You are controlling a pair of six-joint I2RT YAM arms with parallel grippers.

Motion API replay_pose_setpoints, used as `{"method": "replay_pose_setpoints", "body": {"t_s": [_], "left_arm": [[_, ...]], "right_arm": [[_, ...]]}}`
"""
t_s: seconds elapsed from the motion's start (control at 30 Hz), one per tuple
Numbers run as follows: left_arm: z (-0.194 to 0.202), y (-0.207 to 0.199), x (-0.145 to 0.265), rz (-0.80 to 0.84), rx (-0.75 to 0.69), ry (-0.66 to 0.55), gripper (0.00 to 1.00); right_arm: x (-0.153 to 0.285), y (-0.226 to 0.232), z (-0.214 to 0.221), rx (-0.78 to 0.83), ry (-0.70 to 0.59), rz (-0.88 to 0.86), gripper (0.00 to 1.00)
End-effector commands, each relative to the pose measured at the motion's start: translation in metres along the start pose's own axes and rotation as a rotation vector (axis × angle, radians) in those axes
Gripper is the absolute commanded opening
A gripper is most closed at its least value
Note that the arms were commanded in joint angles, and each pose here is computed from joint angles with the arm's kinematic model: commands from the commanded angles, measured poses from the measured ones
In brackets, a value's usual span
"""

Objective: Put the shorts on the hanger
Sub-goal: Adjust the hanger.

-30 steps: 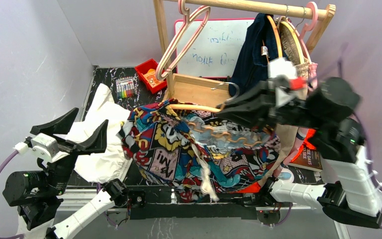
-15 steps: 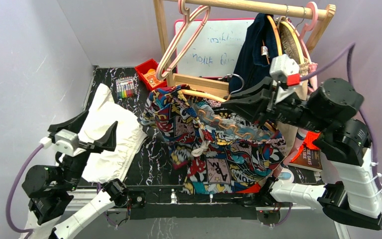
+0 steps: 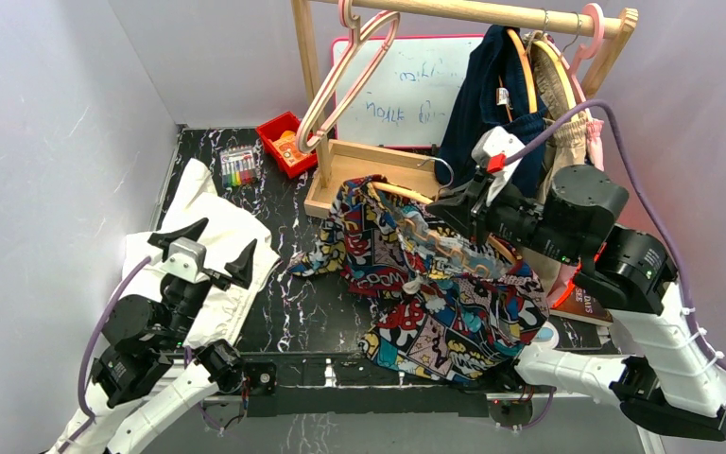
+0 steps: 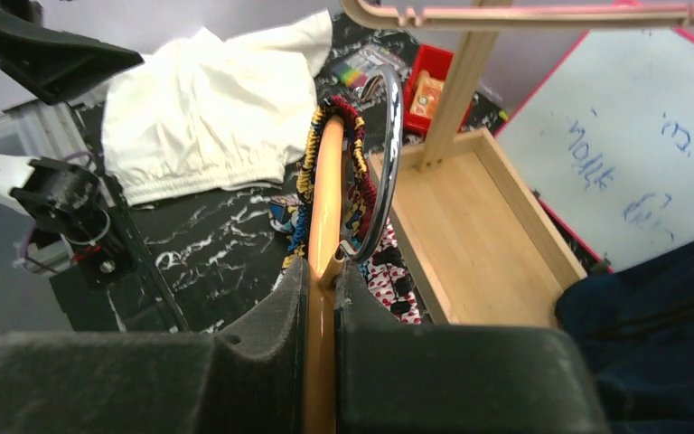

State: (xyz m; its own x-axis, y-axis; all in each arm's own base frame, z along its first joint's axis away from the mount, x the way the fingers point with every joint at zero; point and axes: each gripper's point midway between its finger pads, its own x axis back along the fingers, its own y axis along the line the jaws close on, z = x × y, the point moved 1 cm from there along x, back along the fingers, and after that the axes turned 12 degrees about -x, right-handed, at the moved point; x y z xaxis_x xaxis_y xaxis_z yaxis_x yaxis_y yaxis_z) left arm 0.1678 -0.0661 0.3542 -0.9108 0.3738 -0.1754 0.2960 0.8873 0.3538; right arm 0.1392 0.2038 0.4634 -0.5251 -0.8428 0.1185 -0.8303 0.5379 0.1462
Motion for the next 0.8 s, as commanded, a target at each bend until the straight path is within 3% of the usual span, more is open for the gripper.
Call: {"method": "replay_pose_setpoints", "body": {"t_s": [0.0, 0.13, 0.27, 0.33, 0.57, 0.67, 0.77], "left_arm": [[-0.001, -0.006, 0.000, 0.010, 0.051, -0.041, 0.98], [0.013, -0.016, -0.004, 0.022, 0.054, -0.018, 0.99], [0.027, -0.028, -0.009, 0.046, 0.070, -0.002, 0.98], [0.033, -0.035, -0.011, 0.062, 0.081, -0.006, 0.99], [0.056, -0.052, -0.017, 0.088, 0.096, 0.030, 0.98], [0.060, -0.058, -0.018, 0.110, 0.097, 0.032, 0.99], [0.058, -0.057, -0.018, 0.113, 0.081, 0.038, 0.98]], "right_arm": [[0.020, -0.010, -0.017, 0.005, -0.080, 0.071, 0.00], [0.024, -0.028, -0.011, -0.007, -0.057, 0.183, 0.00], [0.026, -0.075, -0.022, -0.057, -0.112, 0.491, 0.00], [0.023, -0.084, -0.035, -0.076, -0.157, 0.557, 0.00], [0.005, -0.093, -0.106, -0.086, -0.328, 0.645, 0.00], [0.018, -0.075, -0.164, -0.114, -0.475, 0.574, 0.00], [0.021, -0.068, -0.184, -0.129, -0.543, 0.536, 0.00]]}}
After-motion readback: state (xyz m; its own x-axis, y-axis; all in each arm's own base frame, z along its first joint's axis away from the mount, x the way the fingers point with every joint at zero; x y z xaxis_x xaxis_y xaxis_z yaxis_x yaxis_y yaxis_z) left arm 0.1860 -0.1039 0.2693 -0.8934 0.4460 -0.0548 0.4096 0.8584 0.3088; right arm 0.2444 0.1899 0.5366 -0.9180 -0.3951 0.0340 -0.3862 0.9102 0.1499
